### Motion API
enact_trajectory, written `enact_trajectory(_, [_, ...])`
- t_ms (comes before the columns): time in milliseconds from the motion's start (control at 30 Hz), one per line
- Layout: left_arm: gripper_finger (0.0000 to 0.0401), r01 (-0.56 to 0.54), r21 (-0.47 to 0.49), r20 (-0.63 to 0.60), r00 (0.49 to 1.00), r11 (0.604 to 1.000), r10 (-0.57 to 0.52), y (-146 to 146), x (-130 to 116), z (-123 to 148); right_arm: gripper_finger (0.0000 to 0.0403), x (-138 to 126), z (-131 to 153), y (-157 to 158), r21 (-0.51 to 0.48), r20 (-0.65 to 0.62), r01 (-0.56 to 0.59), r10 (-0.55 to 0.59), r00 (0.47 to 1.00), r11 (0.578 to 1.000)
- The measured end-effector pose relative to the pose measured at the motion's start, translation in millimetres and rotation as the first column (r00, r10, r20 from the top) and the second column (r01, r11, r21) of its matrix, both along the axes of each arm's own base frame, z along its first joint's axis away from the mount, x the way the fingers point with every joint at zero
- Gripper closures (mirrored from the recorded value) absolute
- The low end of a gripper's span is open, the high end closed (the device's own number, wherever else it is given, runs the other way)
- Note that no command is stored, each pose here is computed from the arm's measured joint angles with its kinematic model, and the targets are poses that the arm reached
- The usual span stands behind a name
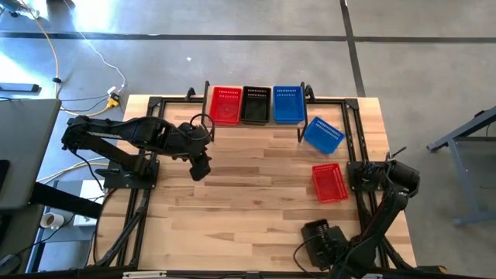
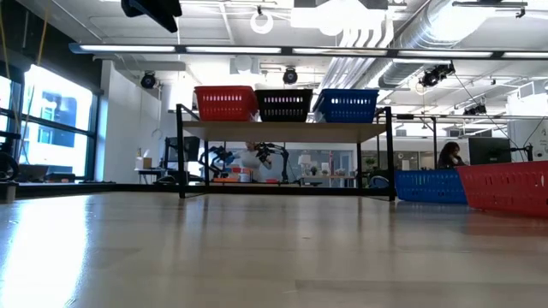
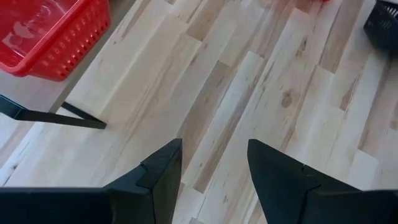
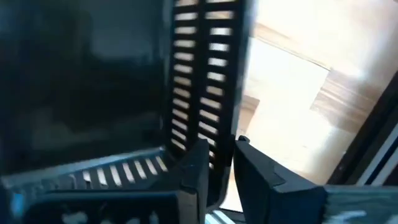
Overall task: Stack baskets on shelf by color
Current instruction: Stack the black bin on top of the black bins on the shelf
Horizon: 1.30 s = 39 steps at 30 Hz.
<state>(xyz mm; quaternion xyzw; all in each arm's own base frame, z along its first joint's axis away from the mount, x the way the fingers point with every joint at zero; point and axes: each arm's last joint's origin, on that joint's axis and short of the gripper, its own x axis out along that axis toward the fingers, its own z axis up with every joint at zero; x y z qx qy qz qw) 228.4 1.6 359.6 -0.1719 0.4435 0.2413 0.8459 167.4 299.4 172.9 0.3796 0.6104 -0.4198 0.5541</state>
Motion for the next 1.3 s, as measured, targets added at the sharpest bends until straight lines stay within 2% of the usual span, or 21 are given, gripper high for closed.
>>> enact_trajectory(167, [0.0229,0.001,0.0,0.0,1.0,1.0,-0.001,0,0,0,0.0346,7,1,-3,0.005,0.004,0.036,-0.036,0.999,0.999])
enact_trajectory(600, [0.0229,0.004,0.002,-0.001,1.0,1.0,-0.004,0,0,0,0.0292,10,4,-5,0.027,0.004,0.04,-0.04,0.999,0.999])
enact_trajectory(733, [0.0229,0.016,0.009,-0.005,1.0,1.0,-0.016,0,0,0,0.0315,13,4,-5,0.043,0.019,0.03,-0.031,0.999,0.999])
enact_trajectory(933, [0.0229,0.017,0.009,-0.005,1.0,1.0,-0.017,0,0,0,0.0394,16,4,-6,0.058,0.003,0.04,-0.04,0.999,0.998])
enact_trajectory(1167, [0.0229,0.016,0.009,-0.005,1.0,1.0,-0.016,0,0,0,0.0399,23,8,-10,0.082,0.025,0.06,-0.063,0.998,0.995])
enact_trajectory(1300, [0.0229,0.016,0.01,-0.005,1.0,1.0,-0.016,0,0,0,0.0401,30,19,-16,0.08,0.12,0.066,-0.075,0.99,0.995])
